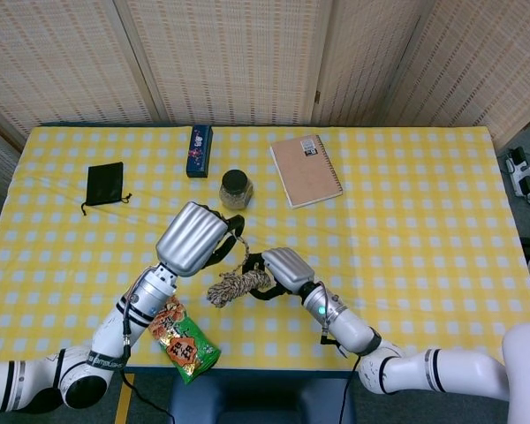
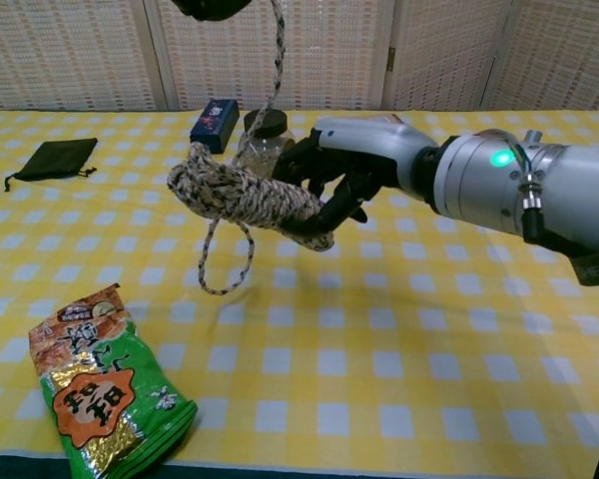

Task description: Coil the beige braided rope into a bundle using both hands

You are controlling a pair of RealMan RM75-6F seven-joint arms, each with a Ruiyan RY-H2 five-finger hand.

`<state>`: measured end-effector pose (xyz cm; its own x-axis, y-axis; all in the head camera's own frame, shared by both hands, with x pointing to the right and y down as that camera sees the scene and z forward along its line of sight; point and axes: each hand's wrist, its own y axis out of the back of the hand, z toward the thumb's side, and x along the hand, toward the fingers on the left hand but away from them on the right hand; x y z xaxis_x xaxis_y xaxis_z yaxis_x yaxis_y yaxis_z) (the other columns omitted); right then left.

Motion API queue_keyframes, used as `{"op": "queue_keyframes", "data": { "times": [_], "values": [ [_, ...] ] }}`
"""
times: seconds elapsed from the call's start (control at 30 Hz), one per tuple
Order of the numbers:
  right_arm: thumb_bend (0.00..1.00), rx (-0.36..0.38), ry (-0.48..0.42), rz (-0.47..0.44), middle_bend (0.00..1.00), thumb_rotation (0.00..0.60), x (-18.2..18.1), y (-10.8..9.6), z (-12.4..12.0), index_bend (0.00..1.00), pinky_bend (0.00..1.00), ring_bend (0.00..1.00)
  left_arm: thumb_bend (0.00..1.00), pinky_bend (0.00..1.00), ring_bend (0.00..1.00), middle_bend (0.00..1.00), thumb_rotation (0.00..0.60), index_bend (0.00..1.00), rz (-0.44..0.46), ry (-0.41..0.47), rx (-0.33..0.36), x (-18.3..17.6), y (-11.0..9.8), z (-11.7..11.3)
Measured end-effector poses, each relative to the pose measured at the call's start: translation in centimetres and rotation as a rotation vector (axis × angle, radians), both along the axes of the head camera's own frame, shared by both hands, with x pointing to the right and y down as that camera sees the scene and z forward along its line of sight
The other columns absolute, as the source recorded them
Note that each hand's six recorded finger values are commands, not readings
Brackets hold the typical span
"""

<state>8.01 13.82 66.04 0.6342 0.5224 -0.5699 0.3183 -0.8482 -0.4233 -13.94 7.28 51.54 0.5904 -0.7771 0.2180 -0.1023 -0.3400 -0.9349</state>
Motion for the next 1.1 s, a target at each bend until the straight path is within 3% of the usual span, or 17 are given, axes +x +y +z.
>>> {"op": "queue_keyframes", "data": {
  "times": [0.33,0.5,0.73,0.9,1.1],
  "values": [
    [0.38,-0.066,-0.014,-0.030,0.77,0.600,-1.2,1.5,0.1,0.93,0.76,0.79,0.56,0.81,0.82,0.87,0.600,0.63,-0.027,0.005,-0.038,0.0,-0.4,1.0],
    [0.38,-0.105,-0.010,0.023,0.78,0.600,-1.8,1.5,0.5,0.95,0.79,0.80,0.56,0.81,0.82,0.87,0.600,0.63,-0.009,0.055,-0.077,0.9,0.5,0.8],
    [0.38,-0.185,-0.033,0.236,0.78,0.600,-2.5,-0.3,1.4,0.95,0.80,0.80,0.56,0.81,0.82,0.87,0.600,0.63,0.065,0.106,-0.123,2.0,2.9,0.3],
    [0.38,-0.190,-0.064,0.357,0.79,0.600,-2.2,-1.5,1.6,0.95,0.81,0.81,0.56,0.81,0.82,0.87,0.600,0.63,0.106,0.119,-0.144,2.2,4.4,0.5],
    [0.38,-0.224,-0.181,0.573,0.79,0.600,-1.7,-2.9,2.0,0.95,0.81,0.81,0.56,0.81,0.82,0.87,0.600,0.63,0.159,0.137,-0.173,1.8,6.8,0.7]
  ]
}}
